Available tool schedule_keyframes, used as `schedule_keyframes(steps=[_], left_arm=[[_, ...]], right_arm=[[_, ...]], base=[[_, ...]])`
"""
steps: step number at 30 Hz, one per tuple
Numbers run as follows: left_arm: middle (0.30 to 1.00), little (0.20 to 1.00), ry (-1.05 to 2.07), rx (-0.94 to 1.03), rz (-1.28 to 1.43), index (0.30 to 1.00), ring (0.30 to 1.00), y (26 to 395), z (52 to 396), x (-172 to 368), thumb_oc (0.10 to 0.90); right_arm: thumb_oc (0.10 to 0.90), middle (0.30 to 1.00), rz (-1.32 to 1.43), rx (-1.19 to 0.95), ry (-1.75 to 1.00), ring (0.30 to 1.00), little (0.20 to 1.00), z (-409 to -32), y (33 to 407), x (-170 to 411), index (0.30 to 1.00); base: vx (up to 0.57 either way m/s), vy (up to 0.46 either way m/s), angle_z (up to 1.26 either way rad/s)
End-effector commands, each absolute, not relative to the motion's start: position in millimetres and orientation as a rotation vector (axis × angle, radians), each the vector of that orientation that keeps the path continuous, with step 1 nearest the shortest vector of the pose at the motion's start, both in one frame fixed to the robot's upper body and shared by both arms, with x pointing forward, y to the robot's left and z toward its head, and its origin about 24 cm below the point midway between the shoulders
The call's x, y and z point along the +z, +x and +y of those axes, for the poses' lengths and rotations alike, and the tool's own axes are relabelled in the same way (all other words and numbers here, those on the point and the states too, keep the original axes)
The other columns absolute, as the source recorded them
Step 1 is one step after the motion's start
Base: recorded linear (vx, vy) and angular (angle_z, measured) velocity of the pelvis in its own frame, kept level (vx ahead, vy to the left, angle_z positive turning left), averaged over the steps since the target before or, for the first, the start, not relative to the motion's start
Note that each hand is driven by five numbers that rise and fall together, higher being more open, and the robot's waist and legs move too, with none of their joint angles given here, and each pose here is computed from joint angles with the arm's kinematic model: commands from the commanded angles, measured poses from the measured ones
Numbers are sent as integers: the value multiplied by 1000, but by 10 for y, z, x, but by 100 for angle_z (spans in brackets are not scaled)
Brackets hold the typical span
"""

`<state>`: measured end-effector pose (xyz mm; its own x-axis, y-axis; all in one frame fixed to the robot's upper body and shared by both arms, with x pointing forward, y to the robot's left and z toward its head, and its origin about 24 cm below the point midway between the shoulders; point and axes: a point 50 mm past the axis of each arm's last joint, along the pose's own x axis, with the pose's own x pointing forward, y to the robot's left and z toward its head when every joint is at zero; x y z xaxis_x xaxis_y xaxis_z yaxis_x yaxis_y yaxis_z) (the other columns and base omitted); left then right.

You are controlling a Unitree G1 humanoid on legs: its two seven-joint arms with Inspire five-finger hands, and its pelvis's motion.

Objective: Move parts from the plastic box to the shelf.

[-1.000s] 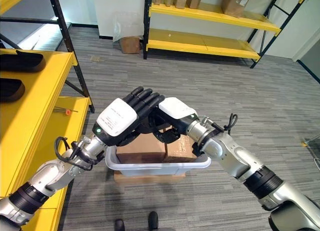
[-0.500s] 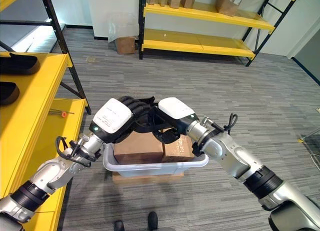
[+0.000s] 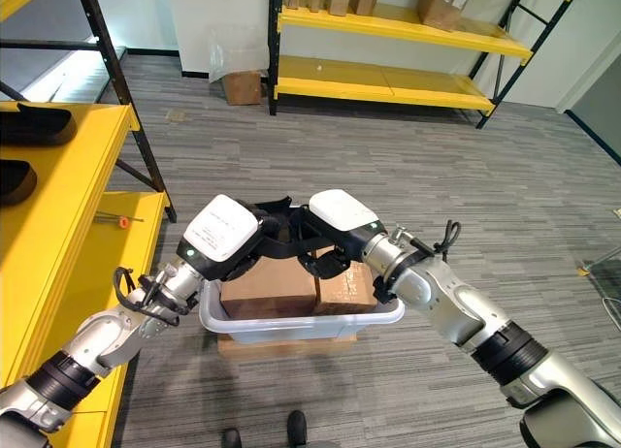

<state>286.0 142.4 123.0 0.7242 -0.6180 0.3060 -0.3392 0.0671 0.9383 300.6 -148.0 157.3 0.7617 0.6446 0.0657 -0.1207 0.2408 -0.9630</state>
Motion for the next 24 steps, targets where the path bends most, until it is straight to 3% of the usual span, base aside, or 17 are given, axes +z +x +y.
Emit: schedule_keyframes(steps=[1, 2, 8, 11, 24], left_arm=[[300, 300, 1392, -198, -900, 300, 300, 2933, 1211, 1382, 400], [300, 300, 1393, -190, -875, 300, 300, 2931, 1256, 1350, 400], [300, 300, 1405, -155, -825, 300, 300, 2922, 1391, 1312, 400], [300, 300, 1471, -26, -668, 300, 300, 2846, 1897, 1205, 400], [300, 300, 1446, 248, -486, 300, 300, 2492, 2562, 1140, 400]], right_arm=[[400, 300, -797, 365, -1090, 300, 300, -1373, 3105, 2241, 300], [900, 1000, -780, 356, -1042, 1000, 1000, -1401, 3091, 2199, 1000], [900, 1000, -768, 341, -967, 1000, 1000, -1467, 3016, 2160, 1000], [900, 1000, -667, 271, -782, 1000, 1000, -1778, 2819, 1927, 1000], [900, 1000, -471, 120, -522, 1000, 1000, -2160, 2363, 1380, 1000]], base=[[0, 0, 0], [0, 0, 0], [0, 0, 0], [0, 0, 0], [-1, -18, 2]])
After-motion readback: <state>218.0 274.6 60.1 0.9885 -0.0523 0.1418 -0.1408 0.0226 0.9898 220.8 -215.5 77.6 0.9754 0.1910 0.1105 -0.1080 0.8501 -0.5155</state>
